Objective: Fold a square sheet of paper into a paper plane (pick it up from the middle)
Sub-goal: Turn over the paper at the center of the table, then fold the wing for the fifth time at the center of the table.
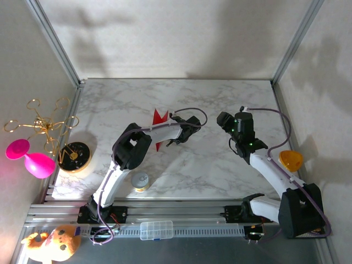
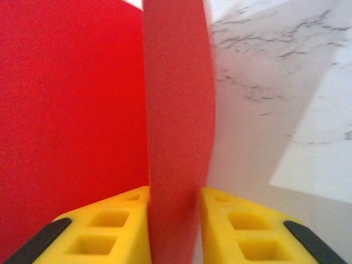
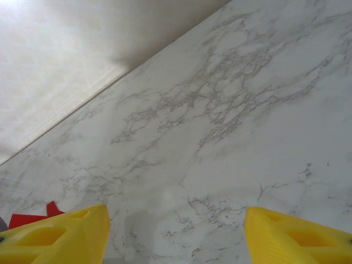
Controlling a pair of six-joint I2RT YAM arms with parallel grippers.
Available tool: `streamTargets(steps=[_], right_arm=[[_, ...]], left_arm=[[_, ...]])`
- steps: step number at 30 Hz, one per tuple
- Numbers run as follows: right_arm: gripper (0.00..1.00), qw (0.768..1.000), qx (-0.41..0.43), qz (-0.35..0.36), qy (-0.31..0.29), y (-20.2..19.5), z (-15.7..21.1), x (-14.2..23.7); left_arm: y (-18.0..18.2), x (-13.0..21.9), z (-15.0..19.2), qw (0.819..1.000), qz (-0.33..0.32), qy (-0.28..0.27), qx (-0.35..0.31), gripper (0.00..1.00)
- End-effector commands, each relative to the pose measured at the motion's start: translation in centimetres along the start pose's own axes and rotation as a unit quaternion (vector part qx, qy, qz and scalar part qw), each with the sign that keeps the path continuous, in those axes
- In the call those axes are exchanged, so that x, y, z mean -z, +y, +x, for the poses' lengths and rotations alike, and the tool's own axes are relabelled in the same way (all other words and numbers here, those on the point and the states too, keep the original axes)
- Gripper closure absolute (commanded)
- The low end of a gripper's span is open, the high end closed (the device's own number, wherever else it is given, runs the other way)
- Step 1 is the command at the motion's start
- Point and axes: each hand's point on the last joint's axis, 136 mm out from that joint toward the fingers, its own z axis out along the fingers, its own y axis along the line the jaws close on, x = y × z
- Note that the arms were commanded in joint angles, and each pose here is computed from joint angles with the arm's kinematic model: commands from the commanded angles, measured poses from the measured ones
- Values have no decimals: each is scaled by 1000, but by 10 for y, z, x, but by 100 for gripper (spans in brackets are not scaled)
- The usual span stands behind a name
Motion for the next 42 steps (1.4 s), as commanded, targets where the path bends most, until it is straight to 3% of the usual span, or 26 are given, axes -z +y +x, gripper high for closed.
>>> streamTargets(steps=[1, 14, 20, 23, 26, 29, 31, 33, 37, 42], right_arm=[[34, 1000, -16, 5, 7, -7, 5, -1], [34, 999, -42, 15, 1, -17, 3, 0], [34, 998, -55, 26, -16, -25, -2, 5], [34, 997, -61, 31, -21, -27, -4, 7], [34, 994, -81, 50, -47, -37, -12, 16], [33, 992, -97, 45, -73, -44, -22, 27], [32, 992, -94, 37, -80, -43, -28, 31], [31, 993, -84, 30, -77, -39, -30, 31], [31, 997, -64, 6, -50, -26, -27, 25], [31, 998, -53, -41, -2, -7, -13, 12]], left_arm=[[-16, 6, -1, 1000, 19, -2, 17, 72], [-30, 18, -1, 999, 30, -14, 29, 73], [-50, 43, -3, 996, 72, -22, 44, 67], [-66, 67, -10, 989, 128, -23, 65, 63], [-94, 104, -11, 967, 238, -7, 88, 58], [-121, 151, -10, 921, 372, 17, 111, 55], [-121, 175, -15, 894, 429, 21, 125, 53], [-107, 188, -23, 880, 453, 12, 141, 52], [-63, 177, -36, 866, 462, 11, 192, 52], [-16, 116, -25, 862, 436, 38, 254, 55]])
